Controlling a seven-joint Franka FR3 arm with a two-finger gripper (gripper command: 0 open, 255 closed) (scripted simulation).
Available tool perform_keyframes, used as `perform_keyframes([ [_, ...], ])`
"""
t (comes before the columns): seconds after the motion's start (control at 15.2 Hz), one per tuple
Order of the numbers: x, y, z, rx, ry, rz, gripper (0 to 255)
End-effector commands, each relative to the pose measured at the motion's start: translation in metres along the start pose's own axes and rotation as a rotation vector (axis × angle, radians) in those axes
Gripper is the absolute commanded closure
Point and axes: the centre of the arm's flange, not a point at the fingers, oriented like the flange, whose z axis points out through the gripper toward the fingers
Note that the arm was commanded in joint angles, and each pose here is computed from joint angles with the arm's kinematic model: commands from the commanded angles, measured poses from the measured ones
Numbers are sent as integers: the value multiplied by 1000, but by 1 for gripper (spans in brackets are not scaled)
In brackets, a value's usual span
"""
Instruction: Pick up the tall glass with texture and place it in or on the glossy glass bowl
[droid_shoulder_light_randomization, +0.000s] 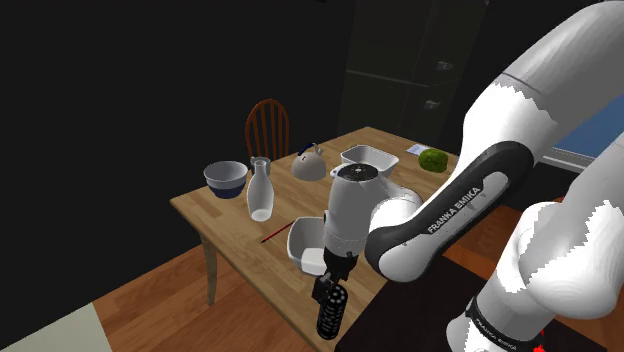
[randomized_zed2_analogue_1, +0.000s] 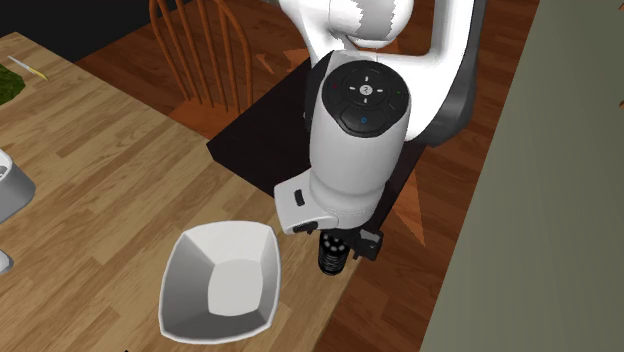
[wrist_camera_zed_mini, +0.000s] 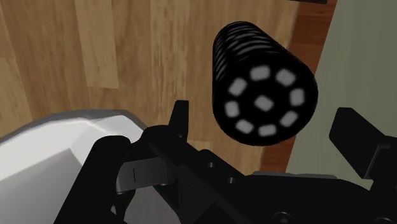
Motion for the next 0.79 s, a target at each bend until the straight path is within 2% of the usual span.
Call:
perform_keyframes([
  [0.0, -1, -2, 10, 1, 1, -1, 0],
  [0.2, -1, -2, 29, 1, 1, -1, 0],
  [0.73, -1, -2, 29, 1, 1, -1, 0],
])
